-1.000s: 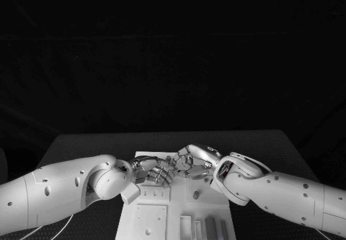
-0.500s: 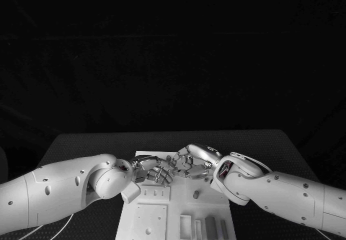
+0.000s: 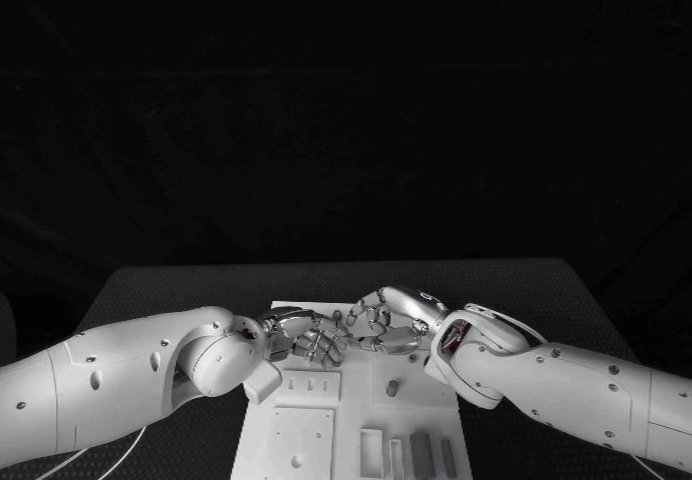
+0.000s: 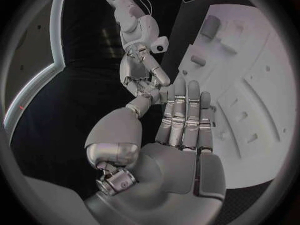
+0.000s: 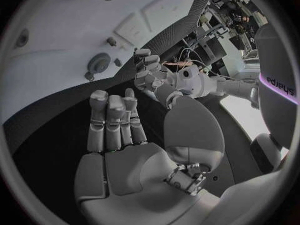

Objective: Assemble the parts on the task board

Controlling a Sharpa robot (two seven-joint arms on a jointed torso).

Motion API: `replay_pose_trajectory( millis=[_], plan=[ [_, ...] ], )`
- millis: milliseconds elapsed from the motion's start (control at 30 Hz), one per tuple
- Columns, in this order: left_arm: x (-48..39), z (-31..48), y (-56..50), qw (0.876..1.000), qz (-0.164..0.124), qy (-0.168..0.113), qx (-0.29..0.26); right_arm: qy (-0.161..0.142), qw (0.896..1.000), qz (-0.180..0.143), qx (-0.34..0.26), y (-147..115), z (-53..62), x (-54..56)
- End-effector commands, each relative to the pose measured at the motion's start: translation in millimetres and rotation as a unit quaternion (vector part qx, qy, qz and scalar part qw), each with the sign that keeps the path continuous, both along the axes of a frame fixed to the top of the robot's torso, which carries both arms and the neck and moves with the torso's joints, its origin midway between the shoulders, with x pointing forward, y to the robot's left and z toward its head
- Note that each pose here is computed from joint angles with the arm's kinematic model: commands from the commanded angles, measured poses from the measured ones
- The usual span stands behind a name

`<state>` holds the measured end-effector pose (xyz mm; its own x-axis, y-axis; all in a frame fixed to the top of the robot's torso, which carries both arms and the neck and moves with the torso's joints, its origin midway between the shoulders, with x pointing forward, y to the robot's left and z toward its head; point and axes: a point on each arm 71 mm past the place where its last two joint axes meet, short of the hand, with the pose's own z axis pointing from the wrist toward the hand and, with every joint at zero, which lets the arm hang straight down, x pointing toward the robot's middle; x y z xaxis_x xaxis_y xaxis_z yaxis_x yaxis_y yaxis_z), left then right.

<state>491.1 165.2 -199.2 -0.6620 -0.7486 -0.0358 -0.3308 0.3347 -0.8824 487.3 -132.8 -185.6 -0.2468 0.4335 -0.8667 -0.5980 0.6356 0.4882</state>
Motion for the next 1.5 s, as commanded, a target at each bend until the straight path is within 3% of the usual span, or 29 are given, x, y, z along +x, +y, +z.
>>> replay_pose_trajectory(
  millis=[33, 333, 400, 467, 667, 800, 900, 1067, 1267, 1500],
  plan=[
    [2.8, 1.5, 2.4, 1.000, 0.013, -0.020, 0.012, -0.005, 1.000, -0.011, 0.018, -5.2, 1.3, 2.0],
    [6.4, 1.3, 11.9, 0.998, 0.017, -0.045, 0.051, 0.036, 0.994, -0.063, 0.086, -40.1, 3.2, 15.8],
    [6.8, 1.7, 14.8, 0.995, 0.003, -0.066, 0.077, 0.048, 0.989, -0.086, 0.106, -50.7, 5.8, 24.2],
    [7.2, 4.1, 17.5, 0.987, -0.023, -0.105, 0.119, 0.046, 0.984, -0.117, 0.126, -65.6, 12.6, 38.5],
    [8.7, 12.5, 20.9, 0.968, -0.048, -0.158, 0.188, 0.048, 0.972, -0.174, 0.150, -97.0, 21.5, 63.4],
    [11.9, 21.4, 25.7, 0.954, -0.032, -0.191, 0.231, 0.065, 0.963, -0.201, 0.166, -109.7, 22.9, 78.7],
    [10.1, 24.8, 28.3, 0.944, -0.035, -0.191, 0.265, 0.085, 0.959, -0.206, 0.174, -111.9, 22.3, 86.0],
    [2.5, 26.7, 29.7, 0.931, -0.034, -0.175, 0.318, 0.089, 0.957, -0.214, 0.177, -108.5, 23.3, 97.3],
    [-7.8, 17.4, 26.4, 0.916, -0.037, -0.164, 0.364, 0.086, 0.954, -0.222, 0.181, -109.1, 24.8, 102.5],
    [-17.3, 10.9, 21.0, 0.896, -0.050, -0.170, 0.406, 0.105, 0.947, -0.230, 0.200, -110.8, 26.6, 109.0]
  ],
)
